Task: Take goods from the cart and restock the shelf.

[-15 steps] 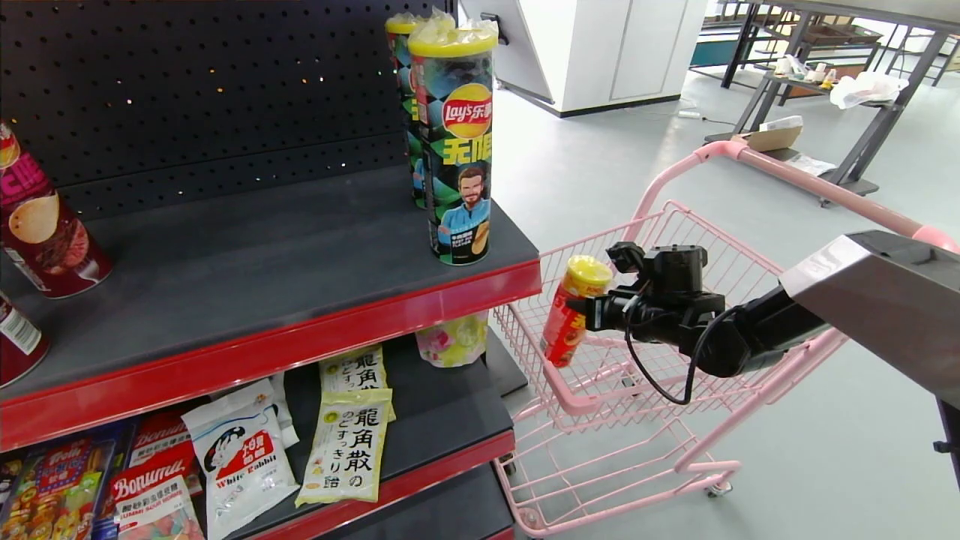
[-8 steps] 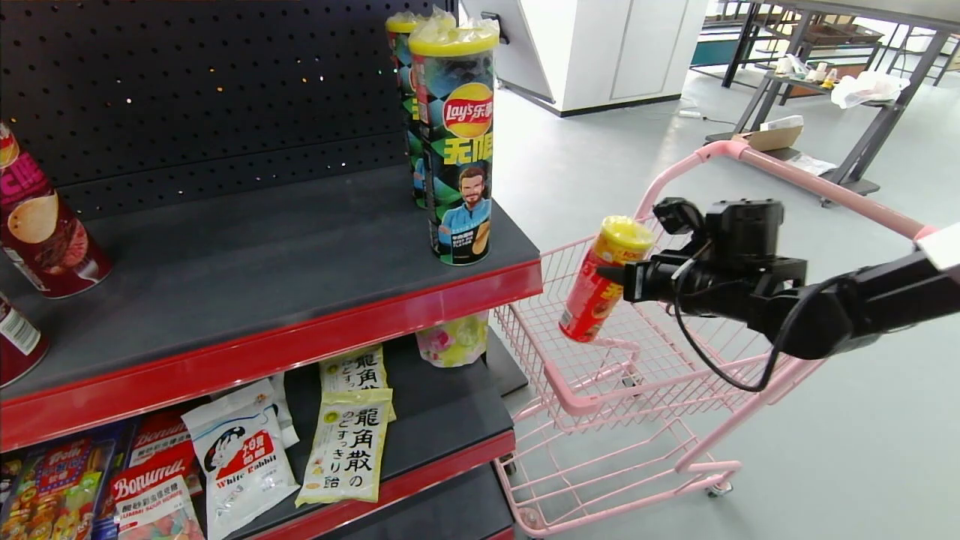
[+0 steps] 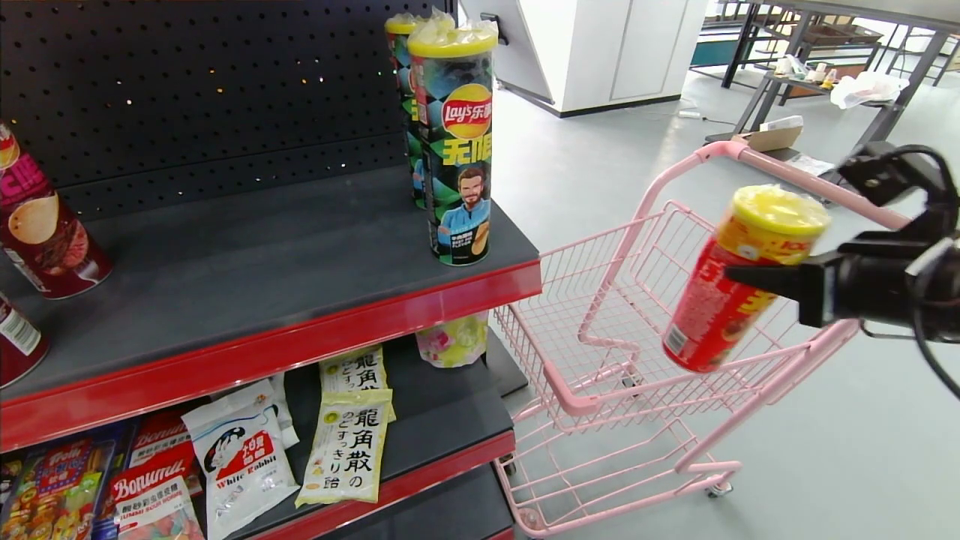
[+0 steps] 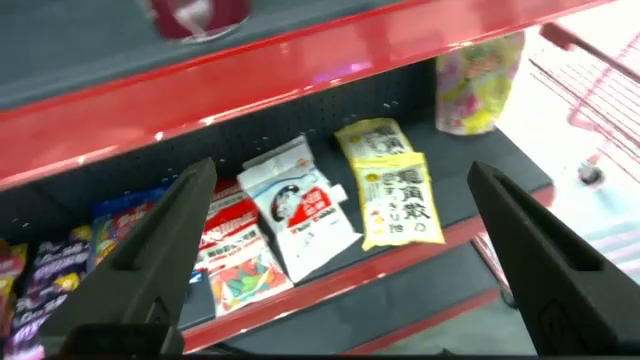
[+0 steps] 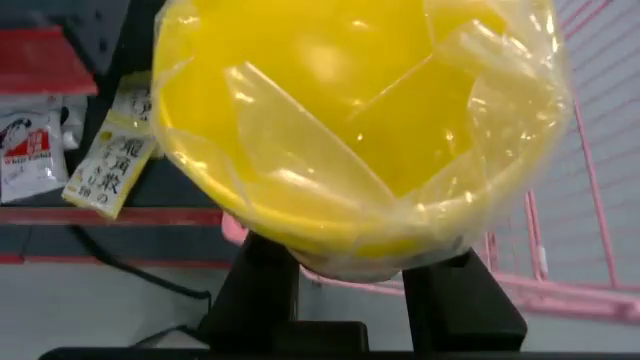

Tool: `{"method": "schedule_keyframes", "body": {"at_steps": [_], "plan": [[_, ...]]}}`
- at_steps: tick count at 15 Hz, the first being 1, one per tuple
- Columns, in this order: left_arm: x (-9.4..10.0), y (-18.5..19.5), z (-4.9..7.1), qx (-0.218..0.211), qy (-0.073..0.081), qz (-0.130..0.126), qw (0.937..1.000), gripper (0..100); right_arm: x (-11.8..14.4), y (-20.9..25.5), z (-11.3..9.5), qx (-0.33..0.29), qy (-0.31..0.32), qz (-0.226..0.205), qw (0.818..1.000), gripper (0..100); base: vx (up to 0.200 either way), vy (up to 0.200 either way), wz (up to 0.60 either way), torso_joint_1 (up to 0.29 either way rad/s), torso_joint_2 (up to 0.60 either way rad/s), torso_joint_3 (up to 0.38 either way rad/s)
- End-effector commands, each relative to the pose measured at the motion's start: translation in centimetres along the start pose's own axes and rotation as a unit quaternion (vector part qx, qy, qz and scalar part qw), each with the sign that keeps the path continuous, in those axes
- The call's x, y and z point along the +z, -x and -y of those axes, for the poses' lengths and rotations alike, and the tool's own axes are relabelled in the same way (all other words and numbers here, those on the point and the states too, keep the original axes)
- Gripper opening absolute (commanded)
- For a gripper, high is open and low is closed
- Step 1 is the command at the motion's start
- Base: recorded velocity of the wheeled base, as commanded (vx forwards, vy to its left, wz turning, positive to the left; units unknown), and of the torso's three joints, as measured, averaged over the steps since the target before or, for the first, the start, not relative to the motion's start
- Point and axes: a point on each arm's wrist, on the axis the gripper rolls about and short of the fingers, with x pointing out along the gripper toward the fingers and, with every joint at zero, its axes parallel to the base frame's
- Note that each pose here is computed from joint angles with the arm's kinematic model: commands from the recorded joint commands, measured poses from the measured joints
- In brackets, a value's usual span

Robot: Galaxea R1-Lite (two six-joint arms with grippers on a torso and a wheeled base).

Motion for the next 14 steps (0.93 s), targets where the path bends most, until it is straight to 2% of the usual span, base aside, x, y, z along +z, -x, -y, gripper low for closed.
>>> {"method": "schedule_keyframes", "body": {"at_steps": [1, 5, 8, 9, 12, 14], "plan": [[1.0, -1.0, -0.1, -0.014, -0.005, -0.028, 0.9995, 100, -1.5, 8.7, -1.6, -0.019, 0.022, 0.044, 0.999, 0, 0.000, 0.000, 0.00, 0.000, 0.00, 0.000], [1.1, -1.2, -0.1, -0.015, -0.008, -0.033, 0.9993, 100, -4.4, 10.7, -2.3, -0.013, 0.027, 0.049, 0.998, 0, 0.000, 0.000, 0.00, 0.000, 0.00, 0.000], [1.2, -1.2, -0.1, -0.015, -0.011, -0.032, 0.9993, 100, -4.1, 10.7, -2.9, 0.015, 0.037, 0.054, 0.998, 0, 0.000, 0.000, 0.00, 0.000, 0.00, 0.000], [1.1, -1.2, -0.1, -0.016, -0.020, -0.034, 0.9991, 100, -3.8, 10.4, -3.0, 0.022, 0.040, 0.054, 0.998, 0, 0.000, 0.000, 0.00, 0.000, 0.00, 0.000], [1.1, -1.2, -0.1, -0.016, -0.031, -0.034, 0.9988, 100, -4.1, 10.2, -3.0, 0.022, 0.039, 0.046, 0.998, 0, 0.000, 0.000, 0.00, 0.000, 0.00, 0.000], [1.2, -1.2, -0.1, -0.016, -0.038, -0.034, 0.9986, 100, -4.2, 10.1, -3.0, 0.023, 0.039, 0.043, 0.998, 0, 0.000, 0.000, 0.00, 0.088, -0.29, -0.183]]}}
